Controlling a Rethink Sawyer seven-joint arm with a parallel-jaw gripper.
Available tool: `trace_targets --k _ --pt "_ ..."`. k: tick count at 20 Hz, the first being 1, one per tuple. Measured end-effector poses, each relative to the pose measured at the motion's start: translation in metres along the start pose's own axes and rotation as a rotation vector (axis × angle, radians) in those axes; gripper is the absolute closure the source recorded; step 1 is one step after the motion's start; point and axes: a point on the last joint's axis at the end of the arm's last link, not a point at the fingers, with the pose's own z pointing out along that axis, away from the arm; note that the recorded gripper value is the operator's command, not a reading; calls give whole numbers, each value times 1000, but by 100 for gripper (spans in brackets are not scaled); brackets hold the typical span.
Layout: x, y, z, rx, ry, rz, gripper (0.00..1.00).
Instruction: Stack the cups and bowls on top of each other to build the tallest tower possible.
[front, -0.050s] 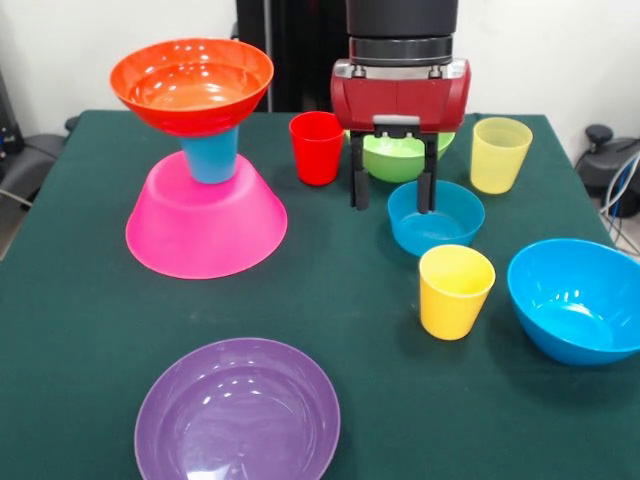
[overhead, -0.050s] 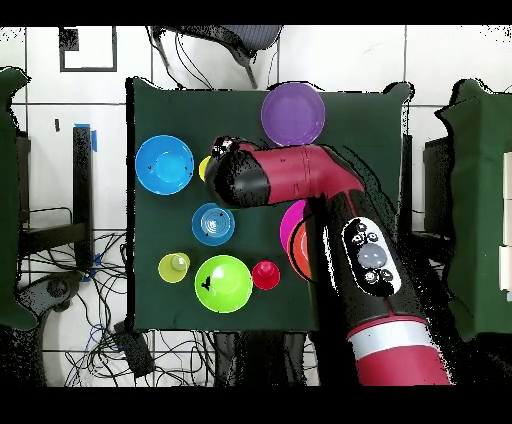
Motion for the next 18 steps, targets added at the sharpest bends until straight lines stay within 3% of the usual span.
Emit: trace_targets --k 8,13,18 --pt "4 2 0 14 42 -9 0" --pt "15 5 -2 39 141 -23 0" --pt "23 8 -5 53 201 -50 0"
